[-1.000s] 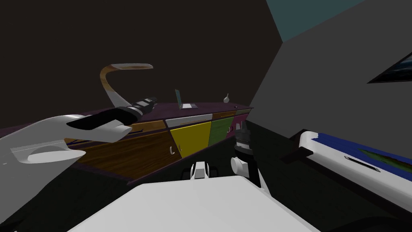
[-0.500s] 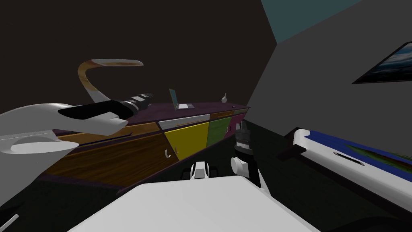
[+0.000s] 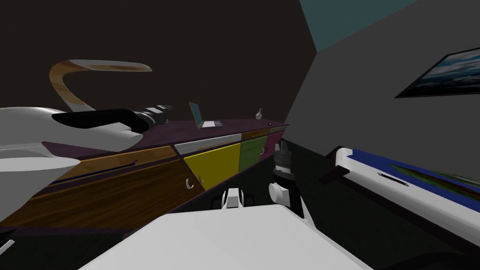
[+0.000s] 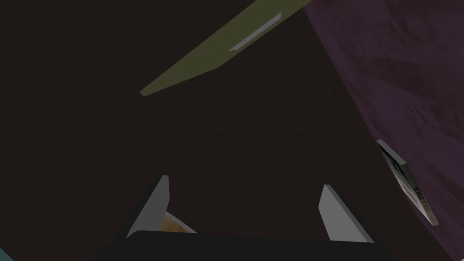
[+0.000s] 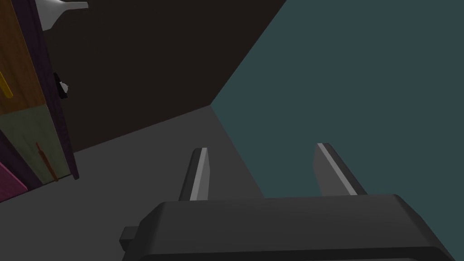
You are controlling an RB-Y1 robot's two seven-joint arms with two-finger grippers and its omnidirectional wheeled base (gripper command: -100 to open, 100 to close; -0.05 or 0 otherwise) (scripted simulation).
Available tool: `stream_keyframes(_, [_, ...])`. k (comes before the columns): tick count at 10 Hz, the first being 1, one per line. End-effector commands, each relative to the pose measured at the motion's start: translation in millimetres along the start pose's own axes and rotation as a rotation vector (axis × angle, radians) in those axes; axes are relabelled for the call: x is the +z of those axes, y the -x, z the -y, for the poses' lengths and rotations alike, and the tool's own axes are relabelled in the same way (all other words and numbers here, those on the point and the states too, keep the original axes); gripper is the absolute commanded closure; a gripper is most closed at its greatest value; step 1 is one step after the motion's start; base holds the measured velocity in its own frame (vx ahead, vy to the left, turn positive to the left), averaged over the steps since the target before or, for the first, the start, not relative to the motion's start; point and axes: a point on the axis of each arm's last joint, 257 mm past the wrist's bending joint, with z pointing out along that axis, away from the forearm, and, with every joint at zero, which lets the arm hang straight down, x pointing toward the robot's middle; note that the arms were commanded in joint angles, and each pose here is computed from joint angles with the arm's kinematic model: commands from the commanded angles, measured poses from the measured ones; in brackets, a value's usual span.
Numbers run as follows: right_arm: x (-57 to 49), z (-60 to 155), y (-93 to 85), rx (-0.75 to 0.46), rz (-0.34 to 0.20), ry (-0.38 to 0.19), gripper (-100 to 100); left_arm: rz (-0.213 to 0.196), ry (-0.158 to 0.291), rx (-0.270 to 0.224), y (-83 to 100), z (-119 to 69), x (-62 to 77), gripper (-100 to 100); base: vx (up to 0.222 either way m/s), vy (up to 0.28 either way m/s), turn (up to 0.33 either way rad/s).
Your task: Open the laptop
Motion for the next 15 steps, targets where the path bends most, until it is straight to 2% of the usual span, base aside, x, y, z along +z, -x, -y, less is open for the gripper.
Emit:
stream_keyframes(1, [0.0, 0, 0.0, 0.000, 0.000, 0.000, 0, 0.021, 0.039, -0.009, 12.1, -1.6, 2.1, -100, 0.053, -0.029, -0.048])
stream_keyframes(2, [0.0, 0, 0.0, 0.000, 0.000, 0.000, 0, 0.037, 0.056, -0.019, 22.4, 0.9, 3.1, -100, 0.056, -0.040, -0.072])
stream_keyframes(3, [0.0, 0, 0.0, 0.000, 0.000, 0.000, 0, 0.038, 0.065, -0.019, 22.7, -1.5, 2.9, -100, 0.049, -0.031, -0.052])
stream_keyframes(5, [0.0, 0, 0.0, 0.000, 0.000, 0.000, 0, 0.069, 0.103, -0.042, 41.3, 0.9, 3.7, -100, 0.068, -0.036, -0.132])
stream_keyframes(6, [0.0, 0, 0.0, 0.000, 0.000, 0.000, 0, 0.070, 0.113, -0.042, 41.7, -1.7, 3.3, -100, 0.064, -0.026, -0.044])
stream_keyframes(10, [0.0, 0, 0.0, 0.000, 0.000, 0.000, 0, 0.120, 0.188, -0.091, 70.2, -3.0, 1.0, -100, 0.077, -0.033, -0.105])
stream_keyframes(13, [0.0, 0, 0.0, 0.000, 0.000, 0.000, 0, 0.146, 0.229, -0.126, 85.0, -4.2, -1.8, -100, 0.070, -0.025, -0.091])
stream_keyframes(15, [0.0, 0, 0.0, 0.000, 0.000, 0.000, 0, 0.147, 0.228, -0.126, 84.3, -4.4, -2.1, -100, 0.038, -0.013, -0.039])
